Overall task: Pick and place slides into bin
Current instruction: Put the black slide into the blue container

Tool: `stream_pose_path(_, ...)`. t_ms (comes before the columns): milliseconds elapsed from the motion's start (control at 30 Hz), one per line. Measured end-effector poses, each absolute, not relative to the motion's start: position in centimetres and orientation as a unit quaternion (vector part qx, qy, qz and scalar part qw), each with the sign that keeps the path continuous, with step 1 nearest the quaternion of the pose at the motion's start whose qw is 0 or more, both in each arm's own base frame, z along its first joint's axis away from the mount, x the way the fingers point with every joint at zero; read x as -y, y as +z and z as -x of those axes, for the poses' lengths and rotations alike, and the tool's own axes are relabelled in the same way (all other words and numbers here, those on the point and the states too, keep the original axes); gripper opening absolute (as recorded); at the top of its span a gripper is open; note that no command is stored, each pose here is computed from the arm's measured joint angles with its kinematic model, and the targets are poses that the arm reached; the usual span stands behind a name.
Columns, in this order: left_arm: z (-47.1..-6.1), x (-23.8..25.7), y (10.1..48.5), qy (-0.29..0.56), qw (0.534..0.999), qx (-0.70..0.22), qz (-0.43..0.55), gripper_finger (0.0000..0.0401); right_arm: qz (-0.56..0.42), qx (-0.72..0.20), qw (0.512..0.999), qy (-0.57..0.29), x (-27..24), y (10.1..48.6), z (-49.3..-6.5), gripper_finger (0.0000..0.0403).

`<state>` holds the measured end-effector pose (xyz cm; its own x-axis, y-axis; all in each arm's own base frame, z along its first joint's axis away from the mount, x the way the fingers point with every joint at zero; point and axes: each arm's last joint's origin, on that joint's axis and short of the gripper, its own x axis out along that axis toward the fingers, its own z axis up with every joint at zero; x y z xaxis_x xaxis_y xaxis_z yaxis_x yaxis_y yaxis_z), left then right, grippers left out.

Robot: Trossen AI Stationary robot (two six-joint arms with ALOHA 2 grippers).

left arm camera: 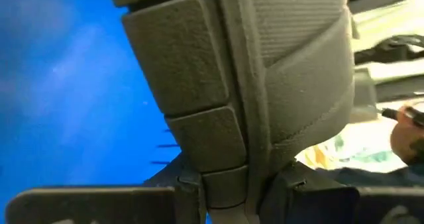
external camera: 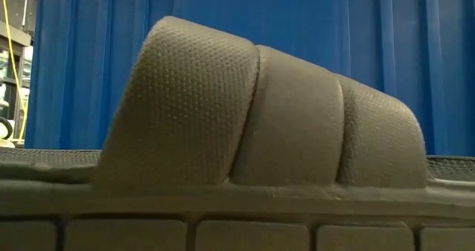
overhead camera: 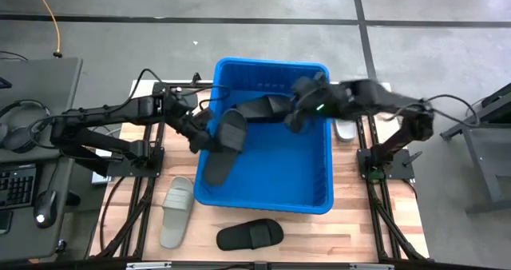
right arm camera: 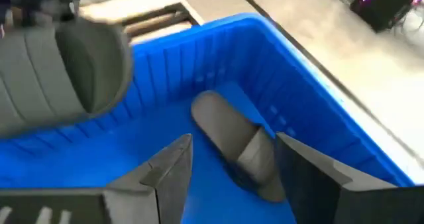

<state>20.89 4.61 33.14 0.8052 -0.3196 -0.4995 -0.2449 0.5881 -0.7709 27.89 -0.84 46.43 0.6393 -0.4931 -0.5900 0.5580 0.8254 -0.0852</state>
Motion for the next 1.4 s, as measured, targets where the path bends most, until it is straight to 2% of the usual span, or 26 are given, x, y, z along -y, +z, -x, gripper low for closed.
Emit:
stream_pose_path(167,-21.3,-4.3,34.8,-0.121,0.844,-0.288,0.436,0.0070,-0.119,-0.265,0.931,-0.220,0.7,48.4,-26.2,0.0201)
stream_pose_path(267,-21.8,-4.3,36.3,-0.176,0.851,-0.260,0.421,0.0070,-0.159,-0.267,0.940,-0.140,0.8,48.4,-26.7,0.0201)
stream_pose_path(400,-22.4,-4.5,37.7,-0.183,0.859,-0.244,0.412,0.0070,-0.254,-0.225,0.940,-0.017,1.3,49.6,-27.5,0.0202)
stream_pose_path(533,-22.7,-4.5,38.3,-0.193,0.862,-0.246,0.398,0.0070,-0.282,-0.234,0.929,0.045,1.3,49.2,-28.6,0.0208)
stream_pose_path(700,-23.0,-4.5,38.0,-0.205,0.860,-0.253,0.393,0.0070,-0.288,-0.245,0.925,0.042,1.8,48.9,-28.7,0.0209)
stream_pose_path(1000,-23.3,-4.6,38.2,-0.214,0.863,-0.244,0.388,0.0070,-0.299,-0.260,0.917,0.045,2.4,47.3,-31.4,0.0209)
stream_pose_path(1400,-23.3,-4.6,38.1,-0.212,0.865,-0.243,0.384,0.0070,-0.307,-0.242,0.912,0.124,2.6,45.6,-35.7,0.0208)
